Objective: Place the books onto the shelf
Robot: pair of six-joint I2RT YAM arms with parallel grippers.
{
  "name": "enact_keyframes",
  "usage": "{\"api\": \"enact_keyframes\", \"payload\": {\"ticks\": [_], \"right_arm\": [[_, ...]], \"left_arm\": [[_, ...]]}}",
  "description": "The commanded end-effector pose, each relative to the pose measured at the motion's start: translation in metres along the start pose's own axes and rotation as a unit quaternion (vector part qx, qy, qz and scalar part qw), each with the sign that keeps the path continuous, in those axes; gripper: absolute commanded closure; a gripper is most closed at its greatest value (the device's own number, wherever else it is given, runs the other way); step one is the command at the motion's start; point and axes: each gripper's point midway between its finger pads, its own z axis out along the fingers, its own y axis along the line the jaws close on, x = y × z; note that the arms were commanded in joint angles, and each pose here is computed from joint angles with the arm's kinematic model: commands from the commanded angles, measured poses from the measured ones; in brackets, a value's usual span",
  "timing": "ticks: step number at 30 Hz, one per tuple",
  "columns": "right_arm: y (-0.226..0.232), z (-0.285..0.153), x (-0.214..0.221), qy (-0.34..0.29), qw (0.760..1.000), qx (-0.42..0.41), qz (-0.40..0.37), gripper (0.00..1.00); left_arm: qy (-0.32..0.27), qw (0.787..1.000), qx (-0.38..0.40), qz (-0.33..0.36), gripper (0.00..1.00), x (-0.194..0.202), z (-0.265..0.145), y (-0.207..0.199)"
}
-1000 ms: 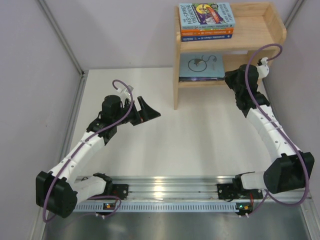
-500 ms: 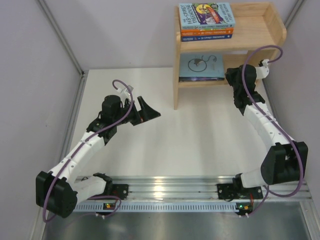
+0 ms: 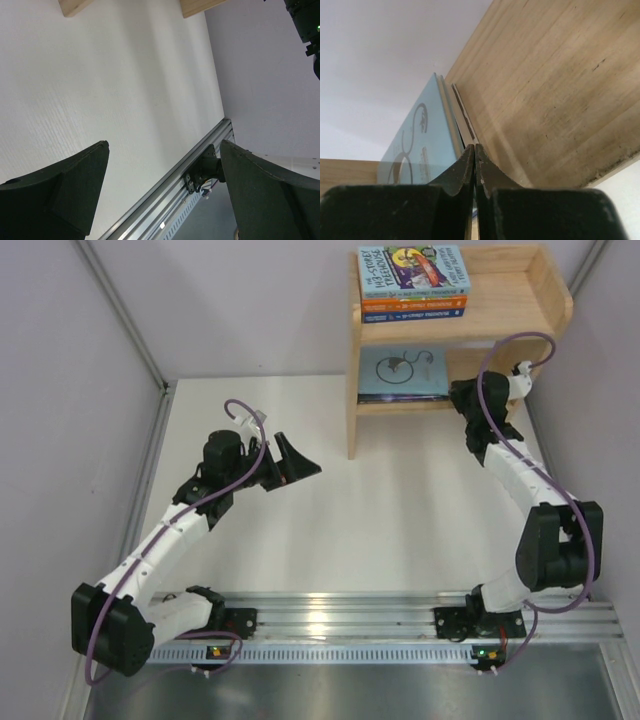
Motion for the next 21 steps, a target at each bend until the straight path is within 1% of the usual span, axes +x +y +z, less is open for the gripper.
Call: {"api": "enact_keyframes", "payload": {"ticks": [1, 11, 21], "right_arm": [[0.031, 0.006, -0.018, -0.013, 0.998, -0.054, -0.009, 1.00], [0.041, 0.019, -0.007, 0.016, 0.994, -0.093, -0.051, 1.00], [0.035, 0.028, -0.002, 0.033, 0.992, -0.096, -0.076, 1.00]], "left_arm": [[-0.013, 1.000, 0.019, 0.015, 0.03, -0.005, -0.005, -0.011], [-0.013, 1.000, 0.020, 0.011, 0.03, -0.004, -0.003, -0.009], [-0.012, 1.000, 0.021, 0.010, 0.03, -0.006, 0.000, -0.010]]}}
